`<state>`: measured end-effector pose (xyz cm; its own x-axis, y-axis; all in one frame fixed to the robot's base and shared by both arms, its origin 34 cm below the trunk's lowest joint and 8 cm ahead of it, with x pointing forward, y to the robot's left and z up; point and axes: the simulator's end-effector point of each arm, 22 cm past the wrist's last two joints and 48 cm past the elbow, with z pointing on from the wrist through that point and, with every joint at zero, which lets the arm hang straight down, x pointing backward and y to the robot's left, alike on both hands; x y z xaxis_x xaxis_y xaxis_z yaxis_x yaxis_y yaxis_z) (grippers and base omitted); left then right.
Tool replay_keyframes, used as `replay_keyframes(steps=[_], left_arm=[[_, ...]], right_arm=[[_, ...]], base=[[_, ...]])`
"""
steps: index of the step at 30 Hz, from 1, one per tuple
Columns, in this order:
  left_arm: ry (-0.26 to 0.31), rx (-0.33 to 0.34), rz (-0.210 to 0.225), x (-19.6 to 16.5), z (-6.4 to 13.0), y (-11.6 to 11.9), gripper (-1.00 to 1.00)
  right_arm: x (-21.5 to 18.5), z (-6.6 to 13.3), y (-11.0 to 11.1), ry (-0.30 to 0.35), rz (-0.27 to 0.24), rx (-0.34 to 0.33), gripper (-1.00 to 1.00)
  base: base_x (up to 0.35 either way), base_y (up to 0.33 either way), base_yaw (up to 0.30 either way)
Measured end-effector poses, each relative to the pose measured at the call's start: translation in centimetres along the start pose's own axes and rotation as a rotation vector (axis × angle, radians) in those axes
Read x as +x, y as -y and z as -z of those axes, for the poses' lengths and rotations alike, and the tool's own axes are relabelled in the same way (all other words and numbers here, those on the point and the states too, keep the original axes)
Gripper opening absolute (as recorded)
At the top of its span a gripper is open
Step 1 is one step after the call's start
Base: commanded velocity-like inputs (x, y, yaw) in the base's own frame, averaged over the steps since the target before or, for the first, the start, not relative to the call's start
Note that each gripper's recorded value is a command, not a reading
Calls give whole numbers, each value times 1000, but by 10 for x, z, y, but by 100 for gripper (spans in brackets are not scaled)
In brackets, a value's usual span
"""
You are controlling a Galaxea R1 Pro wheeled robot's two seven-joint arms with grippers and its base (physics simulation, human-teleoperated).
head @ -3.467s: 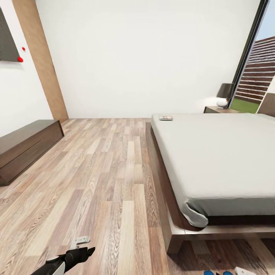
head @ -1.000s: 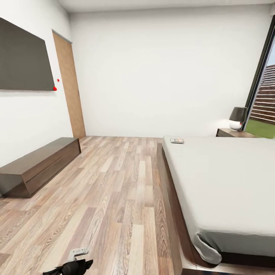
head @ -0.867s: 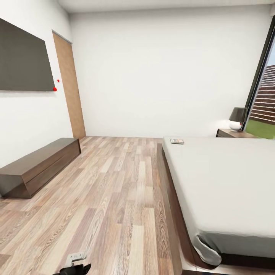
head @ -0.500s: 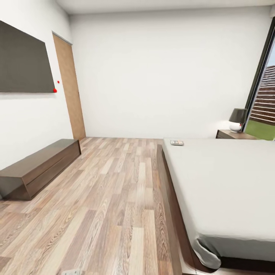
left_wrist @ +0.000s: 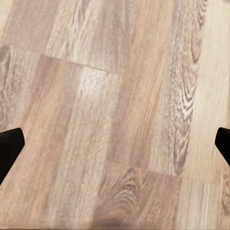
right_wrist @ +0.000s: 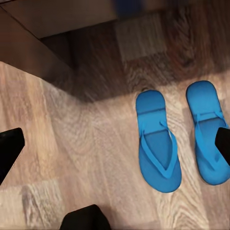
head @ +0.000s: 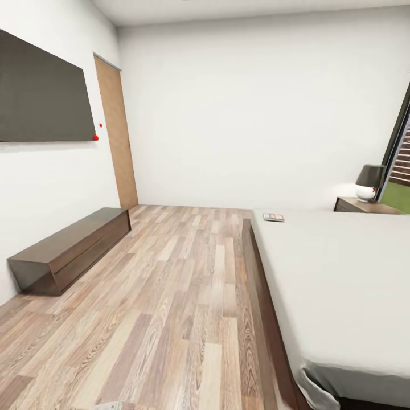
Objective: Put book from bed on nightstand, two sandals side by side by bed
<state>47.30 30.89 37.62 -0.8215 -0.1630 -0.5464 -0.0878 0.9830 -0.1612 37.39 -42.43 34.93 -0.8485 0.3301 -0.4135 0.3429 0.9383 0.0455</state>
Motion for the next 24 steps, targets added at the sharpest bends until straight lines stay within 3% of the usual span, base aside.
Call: replay_keyframes(steps=[4,6,8,10,13,18,24], left_arm=[[0,1,-1,-3,3,1,100],[-1,1,-1,-3,3,2,100],[-1,1,-1,-6,6,2,100],[-1,1,-1,-8,9,3,100],[-1,2,0,-12,13,5,100],[-1,2,0,-19,21,6,100],[-1,2,0,-27,30,8,100]], right_arm=[[0,3,-6,-4,2,-8,100],[6,1,-23,-11,0,-29,100],[14,3,-50,-24,-2,-64,100],[27,5,-91,-42,-5,-115,100],[35,11,-124,-57,-9,-156,100],[35,21,-139,-64,-12,-174,100],[29,31,-142,-65,-13,-176,100]], base=[[0,0,233],[0,0,104],[0,0,53],[0,0,24],[0,0,10],[0,0,2],[0,0,0]])
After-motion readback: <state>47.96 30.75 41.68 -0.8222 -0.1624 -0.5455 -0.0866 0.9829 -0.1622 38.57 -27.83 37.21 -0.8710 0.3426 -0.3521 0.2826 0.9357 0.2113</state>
